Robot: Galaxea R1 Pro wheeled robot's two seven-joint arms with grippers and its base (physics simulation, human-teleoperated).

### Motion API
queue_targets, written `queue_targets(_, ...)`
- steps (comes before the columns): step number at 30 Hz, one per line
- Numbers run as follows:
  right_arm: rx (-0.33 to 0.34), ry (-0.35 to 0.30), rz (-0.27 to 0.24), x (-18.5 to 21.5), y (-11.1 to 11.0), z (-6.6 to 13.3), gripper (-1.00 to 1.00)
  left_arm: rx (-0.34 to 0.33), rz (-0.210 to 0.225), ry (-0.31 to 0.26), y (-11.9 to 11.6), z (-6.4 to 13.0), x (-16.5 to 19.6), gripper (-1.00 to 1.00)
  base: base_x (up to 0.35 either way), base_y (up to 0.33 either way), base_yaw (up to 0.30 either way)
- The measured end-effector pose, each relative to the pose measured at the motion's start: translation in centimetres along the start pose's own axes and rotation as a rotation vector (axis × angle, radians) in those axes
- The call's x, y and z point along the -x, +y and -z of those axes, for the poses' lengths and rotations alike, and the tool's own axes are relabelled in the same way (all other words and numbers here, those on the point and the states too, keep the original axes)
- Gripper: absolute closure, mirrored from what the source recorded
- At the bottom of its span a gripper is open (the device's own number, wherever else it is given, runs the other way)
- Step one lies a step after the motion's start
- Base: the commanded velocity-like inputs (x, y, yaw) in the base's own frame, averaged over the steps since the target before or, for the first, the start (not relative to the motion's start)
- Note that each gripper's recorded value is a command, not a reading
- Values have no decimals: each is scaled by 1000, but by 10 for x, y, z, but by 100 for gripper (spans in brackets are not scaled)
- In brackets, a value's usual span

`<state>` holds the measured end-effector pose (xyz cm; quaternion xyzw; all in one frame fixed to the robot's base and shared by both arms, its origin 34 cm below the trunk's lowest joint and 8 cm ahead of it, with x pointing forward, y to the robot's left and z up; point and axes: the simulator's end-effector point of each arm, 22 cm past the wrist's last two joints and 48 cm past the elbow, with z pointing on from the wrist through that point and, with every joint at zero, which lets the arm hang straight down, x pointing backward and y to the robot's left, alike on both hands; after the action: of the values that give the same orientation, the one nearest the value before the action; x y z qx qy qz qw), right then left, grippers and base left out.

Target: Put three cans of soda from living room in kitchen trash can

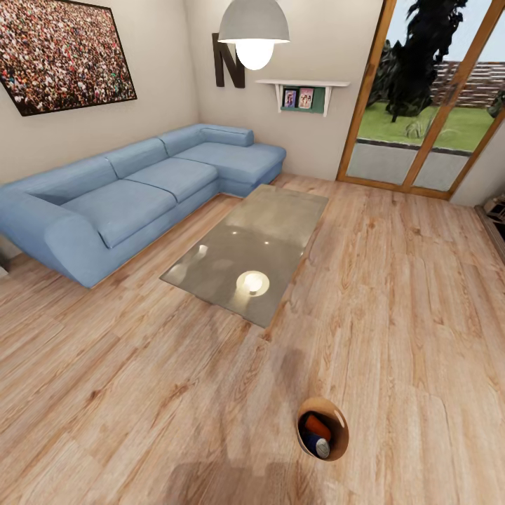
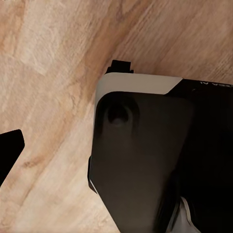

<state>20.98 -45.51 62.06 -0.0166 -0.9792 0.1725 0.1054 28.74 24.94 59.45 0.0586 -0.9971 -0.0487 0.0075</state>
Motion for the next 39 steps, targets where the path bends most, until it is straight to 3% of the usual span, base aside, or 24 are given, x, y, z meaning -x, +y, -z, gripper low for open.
queue_targets(26, 5, 6, 16, -28, 4, -5, -100, -3, 1, 12, -3, 0, -15, -100, 0, 0, 0)
queue_targets(35, 32, 18, 30, -38, 25, -4, -100, 7, 4, 34, 3, -1, -31, -100, 0, 0, 0)
queue_targets(39, 74, 18, 35, -40, 58, 1, -100, 41, 3, 60, 20, -3, -43, -100, 0, 0, 0)
